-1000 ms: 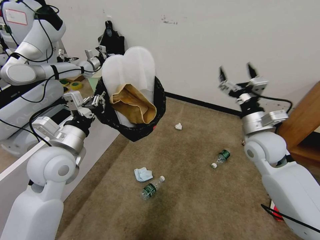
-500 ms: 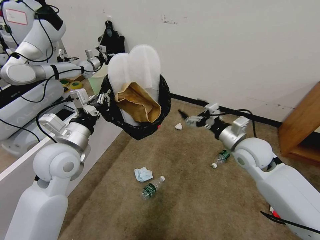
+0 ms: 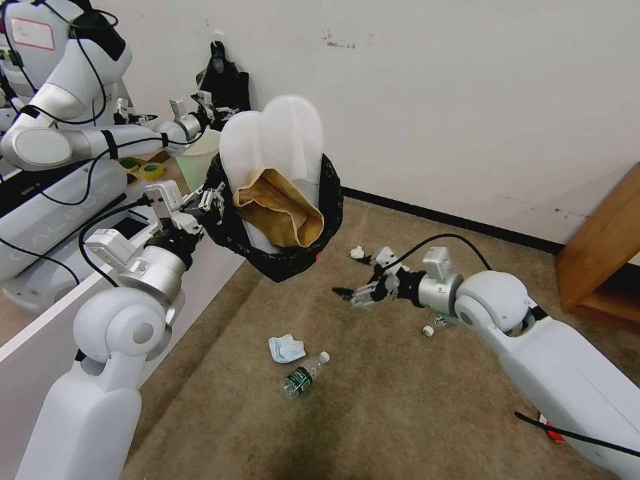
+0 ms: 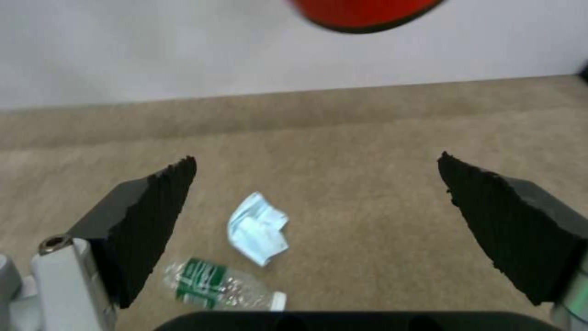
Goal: Pick up the trash bin, then pick up the garbage from the floor and place it into the trash bin.
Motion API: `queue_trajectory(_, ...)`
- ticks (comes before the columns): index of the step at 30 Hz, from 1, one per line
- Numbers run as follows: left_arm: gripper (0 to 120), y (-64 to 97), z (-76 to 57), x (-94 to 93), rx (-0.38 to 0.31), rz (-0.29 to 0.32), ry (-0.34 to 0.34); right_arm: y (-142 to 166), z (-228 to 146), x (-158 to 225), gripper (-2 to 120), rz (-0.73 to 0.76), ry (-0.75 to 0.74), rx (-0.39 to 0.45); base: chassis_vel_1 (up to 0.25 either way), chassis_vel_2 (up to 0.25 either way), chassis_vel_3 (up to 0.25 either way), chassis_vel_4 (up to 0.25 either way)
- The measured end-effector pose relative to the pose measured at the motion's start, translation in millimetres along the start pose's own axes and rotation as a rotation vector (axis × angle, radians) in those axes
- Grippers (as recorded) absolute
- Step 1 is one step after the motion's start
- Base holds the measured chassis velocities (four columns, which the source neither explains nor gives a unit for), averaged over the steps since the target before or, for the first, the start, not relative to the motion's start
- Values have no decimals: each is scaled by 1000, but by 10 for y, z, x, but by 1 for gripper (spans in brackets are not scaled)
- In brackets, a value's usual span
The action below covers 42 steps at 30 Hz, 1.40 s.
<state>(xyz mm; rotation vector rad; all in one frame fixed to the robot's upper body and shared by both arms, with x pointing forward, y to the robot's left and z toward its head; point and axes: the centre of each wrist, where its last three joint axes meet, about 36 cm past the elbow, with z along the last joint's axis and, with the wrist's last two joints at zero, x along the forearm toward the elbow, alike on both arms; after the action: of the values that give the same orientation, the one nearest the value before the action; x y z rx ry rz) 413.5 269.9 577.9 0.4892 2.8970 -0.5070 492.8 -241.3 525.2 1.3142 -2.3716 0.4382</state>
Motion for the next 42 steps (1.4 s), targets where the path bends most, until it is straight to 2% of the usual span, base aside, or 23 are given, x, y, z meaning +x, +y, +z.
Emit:
queue_trajectory(2, 4, 0, 3, -1, 0, 0, 1, -8, -6, -16, 100, -12, 5, 7, 0, 0, 0, 0)
queue_trajectory(5, 4, 10, 14, -7, 2, 1, 3, -46, -26, -172, 100, -72, 40, 78, 0, 0, 0, 0)
queue_trajectory(12, 4, 37, 29, -19, 2, -4, 6, -45, 54, -423, 100, -137, 69, 157, 0, 0, 0, 0)
queue_trajectory(14, 4, 32, 50, -26, 6, -1, 8, -38, 113, -577, 100, -171, 91, 256, 0, 0, 0, 0)
queue_trajectory(18, 4, 34, 58, -32, 8, -2, 7, -48, 128, -649, 100, -196, 92, 307, 0, 0, 0, 0)
queue_trajectory(20, 4, 36, 62, -38, 9, -1, 6, -104, 127, -730, 100, -233, 101, 385, 0, 0, 0, 0)
queue_trajectory(24, 4, 39, 66, -40, 9, -1, 4, -175, 145, -791, 100, -293, 89, 425, 0, 0, 0, 0)
queue_trajectory(27, 4, 48, 82, -41, 9, -2, 5, -365, 155, -928, 100, -424, 76, 540, 0, 0, 0, 0)
queue_trajectory(28, 4, 48, 82, -41, 9, -2, 5, -365, 155, -928, 100, -424, 76, 540, 0, 0, 0, 0)
queue_trajectory(30, 4, 54, 87, -45, 9, -3, 6, -459, 86, -1008, 100, -459, 84, 607, 0, 0, 0, 0)
queue_trajectory(36, 4, 60, 92, -54, 10, -4, 6, -522, -49, -1198, 100, -530, 75, 665, 0, 0, 0, 0)
queue_trajectory(39, 4, 71, 110, -52, 11, -6, 10, -466, -163, -1387, 100, -633, 83, 696, 0, 0, 0, 0)
queue_trajectory(42, 4, 79, 117, -54, 10, -7, 11, -449, -208, -1440, 100, -669, 96, 711, 0, 0, 0, 0)
